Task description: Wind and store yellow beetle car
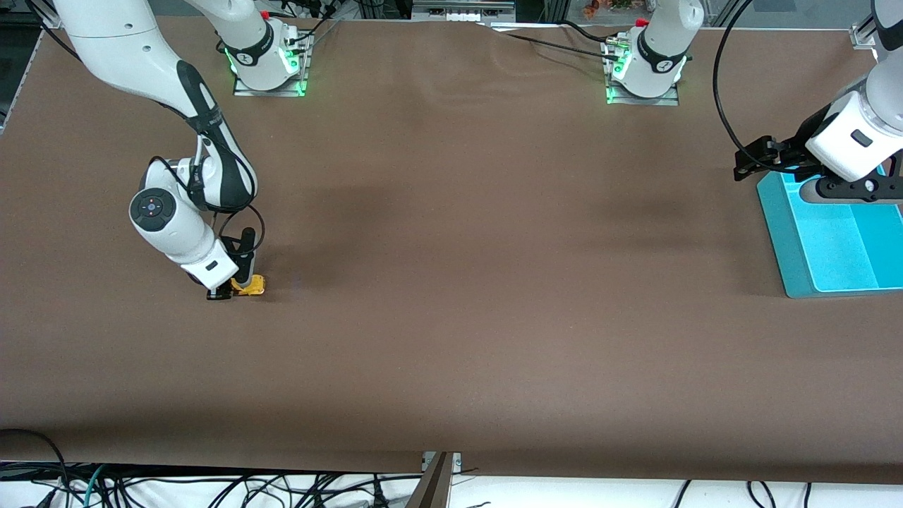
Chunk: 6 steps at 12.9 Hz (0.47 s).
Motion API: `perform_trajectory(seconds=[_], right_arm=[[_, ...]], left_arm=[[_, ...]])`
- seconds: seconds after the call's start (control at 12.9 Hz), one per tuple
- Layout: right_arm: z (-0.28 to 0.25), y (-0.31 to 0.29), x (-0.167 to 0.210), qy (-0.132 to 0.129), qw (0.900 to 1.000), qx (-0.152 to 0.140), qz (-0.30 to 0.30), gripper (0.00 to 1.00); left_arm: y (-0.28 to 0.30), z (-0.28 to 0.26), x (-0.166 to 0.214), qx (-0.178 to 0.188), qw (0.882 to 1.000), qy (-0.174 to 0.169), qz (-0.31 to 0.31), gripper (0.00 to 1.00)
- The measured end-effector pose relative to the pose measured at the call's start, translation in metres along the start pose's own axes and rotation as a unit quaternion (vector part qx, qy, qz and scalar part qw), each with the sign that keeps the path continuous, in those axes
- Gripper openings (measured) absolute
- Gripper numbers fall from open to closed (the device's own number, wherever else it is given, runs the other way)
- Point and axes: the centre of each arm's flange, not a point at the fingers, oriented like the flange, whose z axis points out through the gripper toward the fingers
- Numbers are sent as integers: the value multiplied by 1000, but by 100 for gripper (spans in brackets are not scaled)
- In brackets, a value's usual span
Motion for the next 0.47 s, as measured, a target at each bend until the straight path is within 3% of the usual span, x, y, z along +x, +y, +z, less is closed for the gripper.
perform_trajectory(seconds=[0.23, 0.47], right_arm=[[4, -1, -37, -3, 1000, -3, -10, 42], [11, -7, -110, -11, 1000, -15, -18, 42]], left_arm=[[2, 0, 0, 0, 1000, 0, 2, 100], [3, 0, 0, 0, 1000, 0, 3, 100]])
